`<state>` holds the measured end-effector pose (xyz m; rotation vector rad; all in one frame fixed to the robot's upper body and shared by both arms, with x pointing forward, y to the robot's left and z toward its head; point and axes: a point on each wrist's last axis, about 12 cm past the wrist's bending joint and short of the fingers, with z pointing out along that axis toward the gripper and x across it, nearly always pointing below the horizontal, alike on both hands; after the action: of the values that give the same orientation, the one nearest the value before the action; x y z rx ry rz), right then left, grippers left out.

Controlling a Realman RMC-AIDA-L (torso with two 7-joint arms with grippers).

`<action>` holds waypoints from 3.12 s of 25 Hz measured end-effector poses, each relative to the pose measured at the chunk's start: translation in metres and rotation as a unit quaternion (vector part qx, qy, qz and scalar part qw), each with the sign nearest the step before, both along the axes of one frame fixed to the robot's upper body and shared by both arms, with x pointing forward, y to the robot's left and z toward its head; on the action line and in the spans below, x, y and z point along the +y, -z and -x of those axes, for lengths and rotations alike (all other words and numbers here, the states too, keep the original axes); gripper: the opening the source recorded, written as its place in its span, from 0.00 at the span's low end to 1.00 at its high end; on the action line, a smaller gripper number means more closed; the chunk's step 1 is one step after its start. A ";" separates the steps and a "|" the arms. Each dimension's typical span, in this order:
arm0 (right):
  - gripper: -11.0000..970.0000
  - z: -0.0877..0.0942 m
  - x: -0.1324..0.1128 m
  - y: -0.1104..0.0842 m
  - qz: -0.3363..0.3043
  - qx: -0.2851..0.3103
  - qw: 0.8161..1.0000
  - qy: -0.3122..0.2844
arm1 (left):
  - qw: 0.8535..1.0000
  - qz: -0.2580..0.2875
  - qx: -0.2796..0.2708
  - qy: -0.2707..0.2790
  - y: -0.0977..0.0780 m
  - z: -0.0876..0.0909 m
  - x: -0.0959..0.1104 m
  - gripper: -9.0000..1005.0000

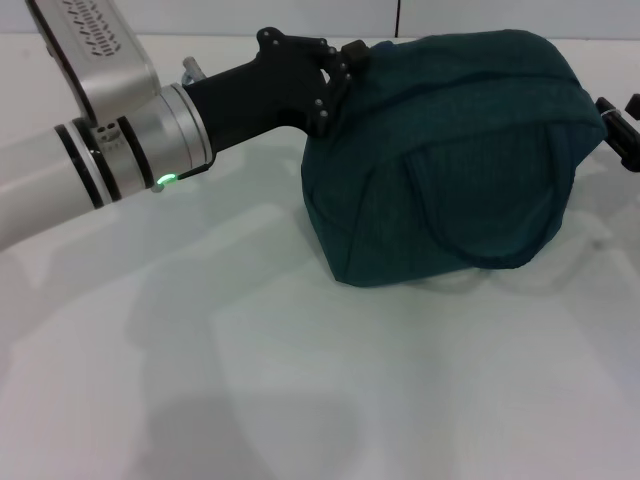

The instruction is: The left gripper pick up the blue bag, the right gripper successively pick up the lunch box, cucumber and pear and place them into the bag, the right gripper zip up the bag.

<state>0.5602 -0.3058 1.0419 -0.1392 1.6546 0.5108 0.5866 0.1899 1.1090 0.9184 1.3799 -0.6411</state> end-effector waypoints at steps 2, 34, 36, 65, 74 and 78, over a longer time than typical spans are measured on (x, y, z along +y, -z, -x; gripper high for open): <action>0.49 0.000 -0.001 0.003 0.003 0.012 1.000 0.001 | 1.000 0.000 0.001 0.001 0.000 0.000 -0.001 0.01; 0.60 0.044 -0.022 -0.006 0.007 -0.021 0.992 -0.121 | 1.000 0.002 0.003 0.003 0.003 0.001 -0.003 0.01; 0.60 0.043 -0.021 -0.008 0.007 -0.029 0.992 -0.120 | 1.000 0.012 0.003 0.001 0.002 0.002 -0.003 0.01; 0.72 0.057 0.033 -0.050 -0.020 -0.188 0.935 -0.300 | 0.983 0.162 -0.082 -0.027 0.038 0.083 0.040 0.65; 0.72 0.060 0.039 -0.043 -0.013 -0.212 0.936 -0.281 | 0.983 0.152 -0.099 -0.030 0.047 0.095 0.041 0.67; 0.72 0.060 0.042 -0.043 -0.006 -0.230 0.934 -0.274 | 0.983 0.153 -0.098 -0.029 0.047 0.096 0.041 0.67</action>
<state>0.5003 -0.2642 1.0852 -0.6747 1.1382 0.8355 0.4909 0.2306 1.0620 0.6729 1.0921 -0.6762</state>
